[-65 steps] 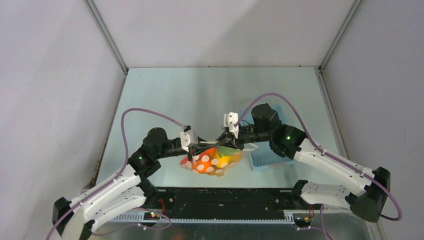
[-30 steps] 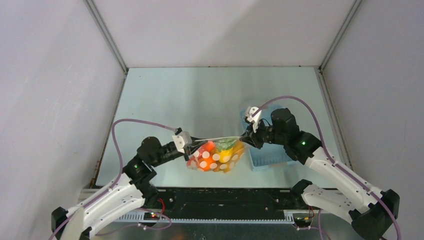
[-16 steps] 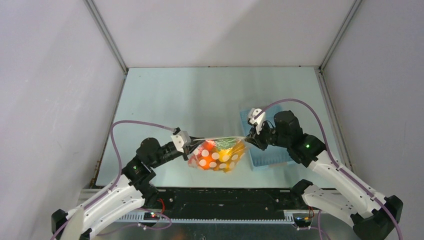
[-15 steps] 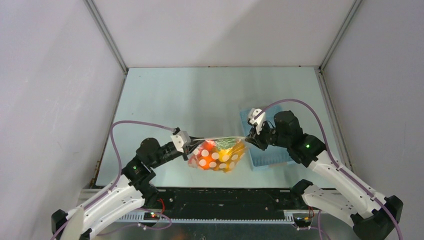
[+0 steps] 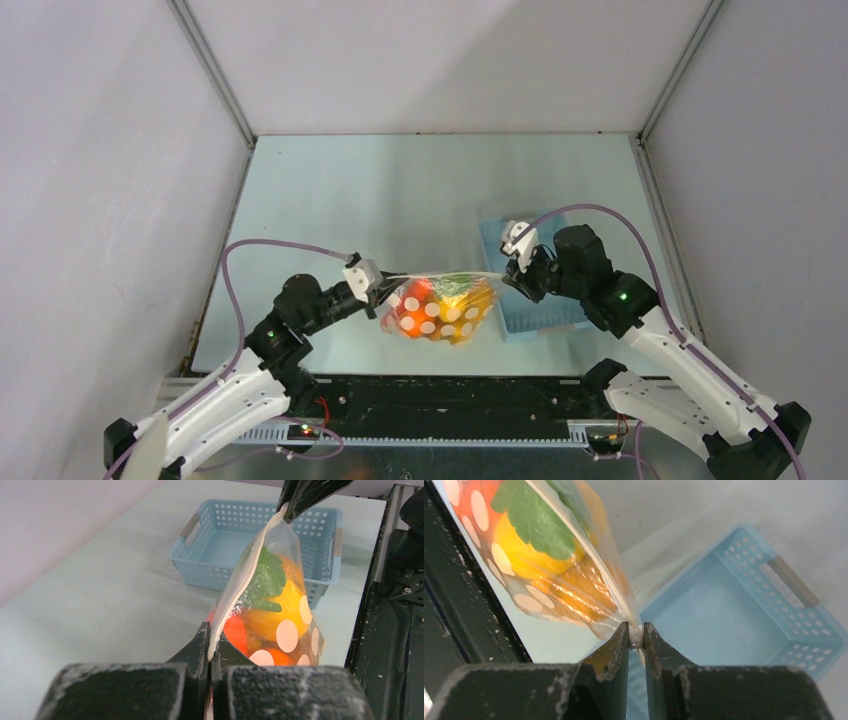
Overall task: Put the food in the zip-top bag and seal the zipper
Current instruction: Zip the zipper food storage bag.
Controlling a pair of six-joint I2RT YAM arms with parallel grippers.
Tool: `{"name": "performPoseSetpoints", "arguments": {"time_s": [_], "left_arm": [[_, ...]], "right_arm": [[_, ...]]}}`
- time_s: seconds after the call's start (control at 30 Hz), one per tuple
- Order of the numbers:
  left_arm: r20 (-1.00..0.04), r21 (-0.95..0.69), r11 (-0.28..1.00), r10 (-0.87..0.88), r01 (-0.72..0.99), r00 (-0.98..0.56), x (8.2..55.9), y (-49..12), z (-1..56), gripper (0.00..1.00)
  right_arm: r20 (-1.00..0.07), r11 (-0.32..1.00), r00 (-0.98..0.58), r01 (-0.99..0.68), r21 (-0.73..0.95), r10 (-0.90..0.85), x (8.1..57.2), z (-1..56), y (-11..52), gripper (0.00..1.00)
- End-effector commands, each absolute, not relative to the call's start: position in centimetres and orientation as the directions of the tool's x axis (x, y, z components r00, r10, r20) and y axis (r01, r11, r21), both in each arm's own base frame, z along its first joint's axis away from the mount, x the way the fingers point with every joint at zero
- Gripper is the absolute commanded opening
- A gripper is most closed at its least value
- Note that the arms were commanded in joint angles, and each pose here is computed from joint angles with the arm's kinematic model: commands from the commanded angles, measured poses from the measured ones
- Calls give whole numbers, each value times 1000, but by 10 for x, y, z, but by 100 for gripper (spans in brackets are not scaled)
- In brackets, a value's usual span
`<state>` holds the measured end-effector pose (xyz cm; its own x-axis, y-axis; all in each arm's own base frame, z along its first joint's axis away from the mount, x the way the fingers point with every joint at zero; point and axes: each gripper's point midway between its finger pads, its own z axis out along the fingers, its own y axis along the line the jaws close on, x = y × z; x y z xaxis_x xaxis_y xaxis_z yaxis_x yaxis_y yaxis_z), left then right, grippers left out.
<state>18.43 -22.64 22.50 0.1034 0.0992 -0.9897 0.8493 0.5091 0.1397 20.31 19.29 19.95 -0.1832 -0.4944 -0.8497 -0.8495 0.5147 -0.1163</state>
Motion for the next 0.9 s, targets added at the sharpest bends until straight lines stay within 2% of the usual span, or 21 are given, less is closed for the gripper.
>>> {"name": "performPoseSetpoints", "arguments": {"time_s": [0.0, 0.53, 0.7, 0.87], "left_arm": [[-984, 177, 583, 79, 793, 162, 201, -216, 241, 0], [-985, 172, 578, 74, 798, 158, 202, -216, 241, 0], [-984, 173, 562, 65, 809, 165, 199, -219, 243, 0], [-982, 179, 536, 47, 825, 183, 193, -222, 249, 0]], "right_arm": [[-777, 588, -242, -785, -196, -581, 209, 183, 154, 19], [-804, 557, -206, -811, -179, -558, 209, 191, 155, 20], [-846, 564, -151, -802, -198, -512, 211, 210, 159, 27], [-913, 559, -42, -802, -212, -407, 211, 246, 172, 52]]}}
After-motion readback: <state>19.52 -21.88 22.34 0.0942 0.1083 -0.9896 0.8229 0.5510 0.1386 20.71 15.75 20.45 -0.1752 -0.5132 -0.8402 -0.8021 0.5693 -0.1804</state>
